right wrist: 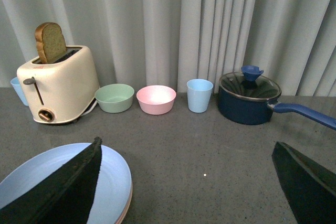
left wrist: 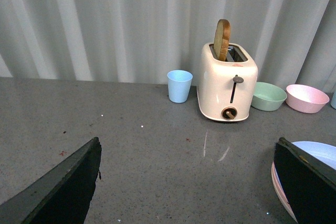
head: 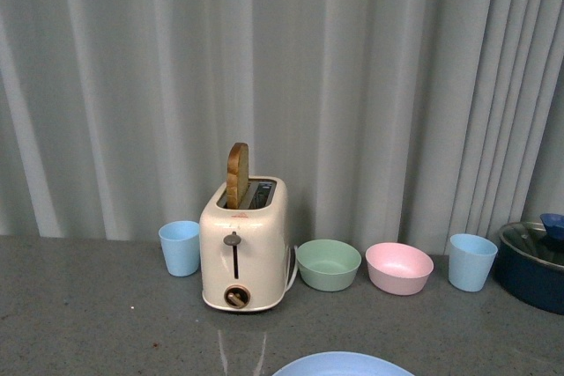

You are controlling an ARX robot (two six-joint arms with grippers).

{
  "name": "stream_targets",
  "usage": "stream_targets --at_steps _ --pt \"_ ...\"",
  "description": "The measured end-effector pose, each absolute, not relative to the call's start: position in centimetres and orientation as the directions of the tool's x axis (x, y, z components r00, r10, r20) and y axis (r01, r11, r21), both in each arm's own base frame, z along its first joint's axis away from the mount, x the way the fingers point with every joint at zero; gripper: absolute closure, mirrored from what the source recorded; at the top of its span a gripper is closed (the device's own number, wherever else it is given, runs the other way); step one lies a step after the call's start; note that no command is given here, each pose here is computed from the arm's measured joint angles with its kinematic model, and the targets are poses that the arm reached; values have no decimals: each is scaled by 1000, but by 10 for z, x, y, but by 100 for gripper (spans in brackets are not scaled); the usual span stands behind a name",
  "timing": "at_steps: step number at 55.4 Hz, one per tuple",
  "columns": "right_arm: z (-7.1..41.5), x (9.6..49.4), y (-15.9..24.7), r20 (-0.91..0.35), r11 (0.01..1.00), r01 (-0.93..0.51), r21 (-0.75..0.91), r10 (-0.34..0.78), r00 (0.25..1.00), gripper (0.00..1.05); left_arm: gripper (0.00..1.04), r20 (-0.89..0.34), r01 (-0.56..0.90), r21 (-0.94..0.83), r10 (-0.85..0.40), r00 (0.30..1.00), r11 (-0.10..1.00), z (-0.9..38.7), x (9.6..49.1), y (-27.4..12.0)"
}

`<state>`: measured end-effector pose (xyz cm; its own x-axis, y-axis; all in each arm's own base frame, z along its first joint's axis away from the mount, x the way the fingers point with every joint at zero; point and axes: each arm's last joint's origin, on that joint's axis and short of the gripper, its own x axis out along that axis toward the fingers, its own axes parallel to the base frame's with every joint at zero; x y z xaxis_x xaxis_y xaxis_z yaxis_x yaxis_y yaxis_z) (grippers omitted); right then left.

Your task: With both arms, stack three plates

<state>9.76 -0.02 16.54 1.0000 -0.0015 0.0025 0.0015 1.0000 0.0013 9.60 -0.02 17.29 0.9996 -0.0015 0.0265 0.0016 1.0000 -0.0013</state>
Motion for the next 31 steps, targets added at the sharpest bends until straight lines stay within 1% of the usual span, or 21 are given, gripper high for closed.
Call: stream_targets --at_steps 2,6,31 --pt "165 98 0 2 1000 2 2 -2 1000 5 7 27 2 -1 -2 1000 1000 173 96 0" --pt "165 98 0 2 1000 2 1 -2 1000 8 7 27 2 -2 -2 1000 1000 173 96 0" --pt "165 98 0 2 1000 2 2 -2 1000 7 7 27 2 -1 -2 1000 1000 173 96 0"
